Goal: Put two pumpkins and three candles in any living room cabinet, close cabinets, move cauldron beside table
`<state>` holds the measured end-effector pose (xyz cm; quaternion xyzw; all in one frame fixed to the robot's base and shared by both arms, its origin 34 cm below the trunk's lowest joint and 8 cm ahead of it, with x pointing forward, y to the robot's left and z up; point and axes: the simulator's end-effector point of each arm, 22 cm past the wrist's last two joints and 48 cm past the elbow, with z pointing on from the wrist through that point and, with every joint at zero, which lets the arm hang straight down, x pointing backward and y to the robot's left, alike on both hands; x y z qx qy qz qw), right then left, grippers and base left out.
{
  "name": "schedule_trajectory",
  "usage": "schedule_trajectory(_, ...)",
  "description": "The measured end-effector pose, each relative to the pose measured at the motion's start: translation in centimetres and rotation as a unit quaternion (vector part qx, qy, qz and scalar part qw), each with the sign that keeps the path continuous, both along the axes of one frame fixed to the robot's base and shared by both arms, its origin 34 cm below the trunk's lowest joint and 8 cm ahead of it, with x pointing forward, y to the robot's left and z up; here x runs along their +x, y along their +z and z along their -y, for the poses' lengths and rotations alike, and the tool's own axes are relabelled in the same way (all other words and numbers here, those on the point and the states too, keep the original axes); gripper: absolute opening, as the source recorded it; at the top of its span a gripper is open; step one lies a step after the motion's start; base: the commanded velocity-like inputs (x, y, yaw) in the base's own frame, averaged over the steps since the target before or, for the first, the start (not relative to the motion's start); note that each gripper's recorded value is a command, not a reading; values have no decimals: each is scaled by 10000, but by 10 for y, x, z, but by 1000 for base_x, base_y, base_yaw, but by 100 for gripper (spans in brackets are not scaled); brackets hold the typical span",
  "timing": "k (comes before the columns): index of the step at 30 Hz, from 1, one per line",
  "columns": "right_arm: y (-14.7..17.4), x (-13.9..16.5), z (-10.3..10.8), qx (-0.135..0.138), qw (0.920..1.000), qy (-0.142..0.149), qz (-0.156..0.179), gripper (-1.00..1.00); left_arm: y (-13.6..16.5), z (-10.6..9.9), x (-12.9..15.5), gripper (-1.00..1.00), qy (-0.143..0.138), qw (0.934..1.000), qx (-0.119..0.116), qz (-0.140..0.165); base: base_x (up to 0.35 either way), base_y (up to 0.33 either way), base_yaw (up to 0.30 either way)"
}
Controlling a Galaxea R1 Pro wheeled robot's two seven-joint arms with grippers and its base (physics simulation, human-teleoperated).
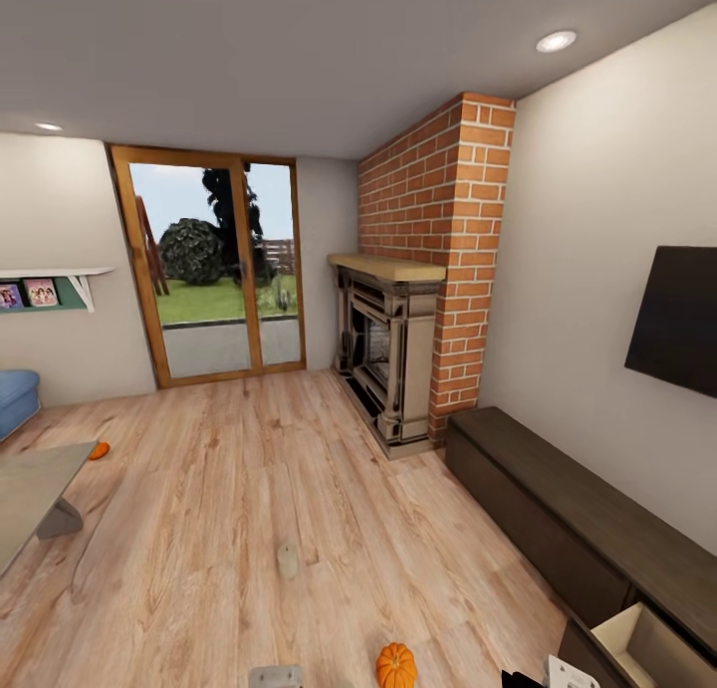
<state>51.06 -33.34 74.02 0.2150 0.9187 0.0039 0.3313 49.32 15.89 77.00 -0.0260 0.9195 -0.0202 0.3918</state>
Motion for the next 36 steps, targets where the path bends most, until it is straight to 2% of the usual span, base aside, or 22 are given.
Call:
schedule_trajectory(12, 3, -2, 0, 1, 10000, 0, -1, 100, 7, 2, 2, 100, -13, 10000, -8, 59, 1, 1, 0)
schedule_trajectory(19, 3, -2, 0, 2, 10000, 1, 1, 100, 7, 3, 1, 100, -21, 10000, -12, 65, 142, 141, -19)
schedule_trajectory(36, 7, 1, 0, 2, 10000, 0, 51, 100, 9, 3, 2, 100, -30, 10000, 0, 83, 210, 227, -224)
